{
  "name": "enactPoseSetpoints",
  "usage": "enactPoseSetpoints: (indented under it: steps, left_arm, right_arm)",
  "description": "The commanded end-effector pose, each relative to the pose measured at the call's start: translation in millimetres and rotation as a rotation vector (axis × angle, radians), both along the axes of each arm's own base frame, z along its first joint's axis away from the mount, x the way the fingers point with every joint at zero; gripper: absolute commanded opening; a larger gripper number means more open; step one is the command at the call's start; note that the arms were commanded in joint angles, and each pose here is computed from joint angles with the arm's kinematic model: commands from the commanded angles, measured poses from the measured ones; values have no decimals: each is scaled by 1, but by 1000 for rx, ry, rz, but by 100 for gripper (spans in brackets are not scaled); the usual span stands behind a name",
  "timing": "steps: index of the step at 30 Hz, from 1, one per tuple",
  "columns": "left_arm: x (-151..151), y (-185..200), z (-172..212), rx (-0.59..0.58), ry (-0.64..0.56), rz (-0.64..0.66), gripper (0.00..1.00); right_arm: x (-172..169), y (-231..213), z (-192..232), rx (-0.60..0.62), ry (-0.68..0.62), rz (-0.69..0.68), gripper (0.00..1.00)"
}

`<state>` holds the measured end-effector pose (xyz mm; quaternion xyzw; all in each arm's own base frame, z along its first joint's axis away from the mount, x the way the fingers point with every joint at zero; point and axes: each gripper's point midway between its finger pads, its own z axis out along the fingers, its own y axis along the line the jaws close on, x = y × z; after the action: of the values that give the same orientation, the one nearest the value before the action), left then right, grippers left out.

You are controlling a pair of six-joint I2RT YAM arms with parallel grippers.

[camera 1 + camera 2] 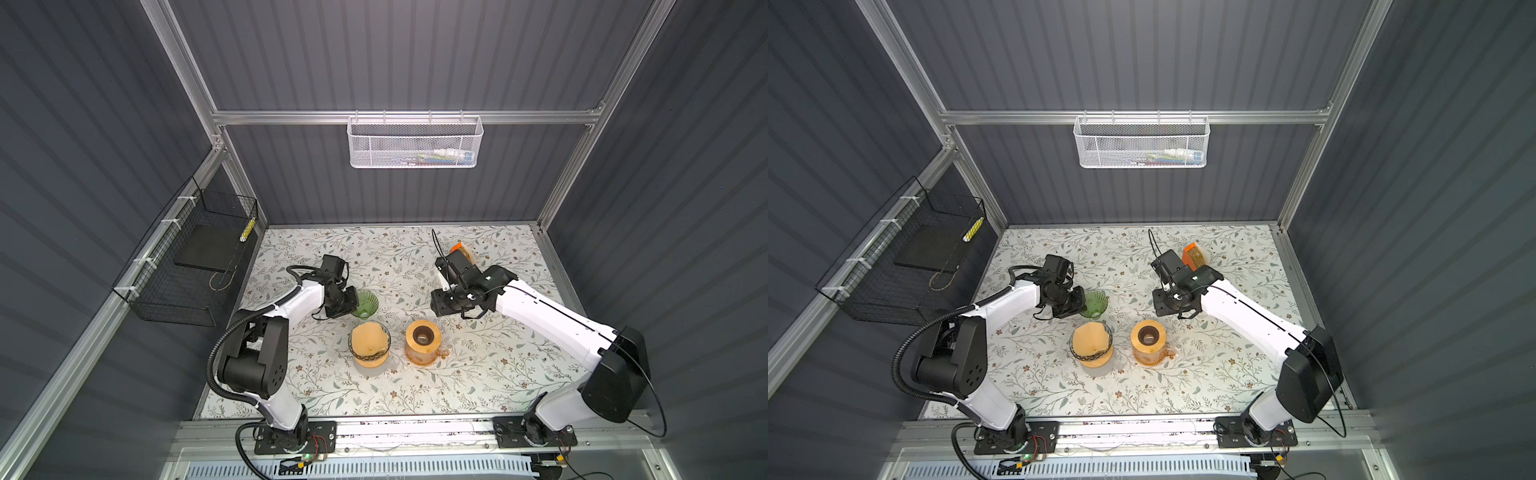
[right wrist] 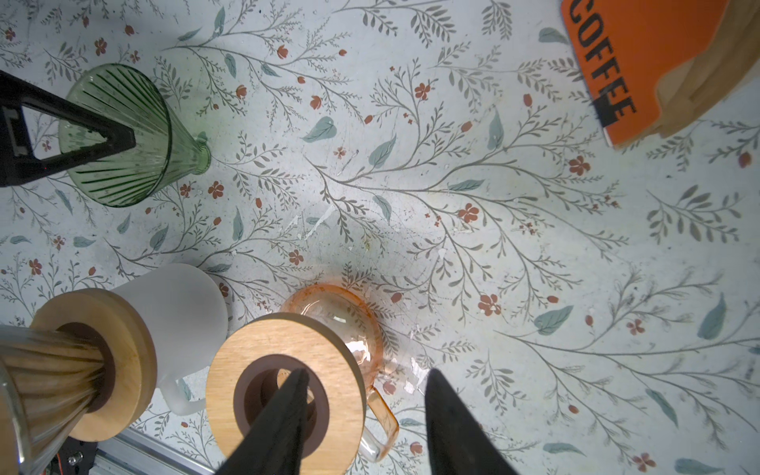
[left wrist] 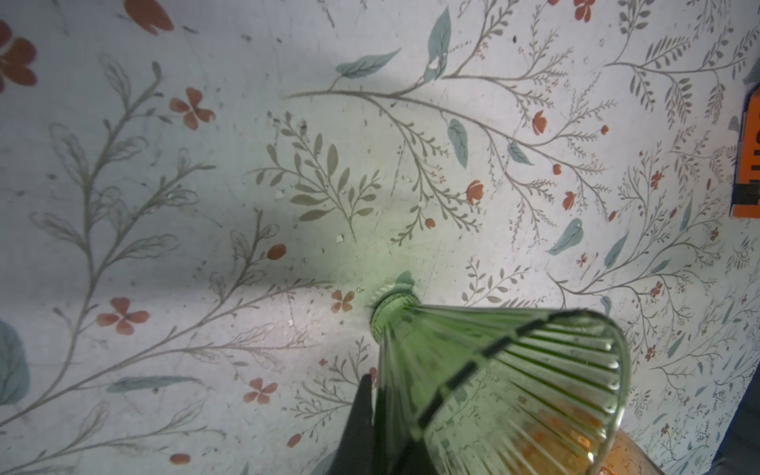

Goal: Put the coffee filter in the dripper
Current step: 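Raise the right gripper from the ring while the left gripper moves toward the green dripper, then grasp the green glass dripper with the left gripper and lift it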

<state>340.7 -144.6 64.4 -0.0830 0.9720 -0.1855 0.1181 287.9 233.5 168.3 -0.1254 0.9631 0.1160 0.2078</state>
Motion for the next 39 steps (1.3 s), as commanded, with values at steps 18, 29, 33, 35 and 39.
enactPoseSetpoints:
  steps: [18, 29, 33, 35, 39]
  left_arm:
    - [7, -3, 42, -10, -75, -10, 0]
    - [18, -2, 79, -9, -155, -5, 0]
    - [23, -5, 97, -21, -183, -13, 0]
    - [24, -6, 108, -23, -198, -24, 0]
    - [25, -8, 129, -27, -235, -39, 0]
  right_arm:
    - [-4, -2, 7, 40, -11, -13, 48]
    - [-3, -1, 14, 56, -32, -12, 48]
    - [-1, -1, 19, 68, -48, -23, 48]
    - [-1, -1, 20, 73, -50, -24, 48]
    - [0, -2, 23, 78, -67, -31, 48]
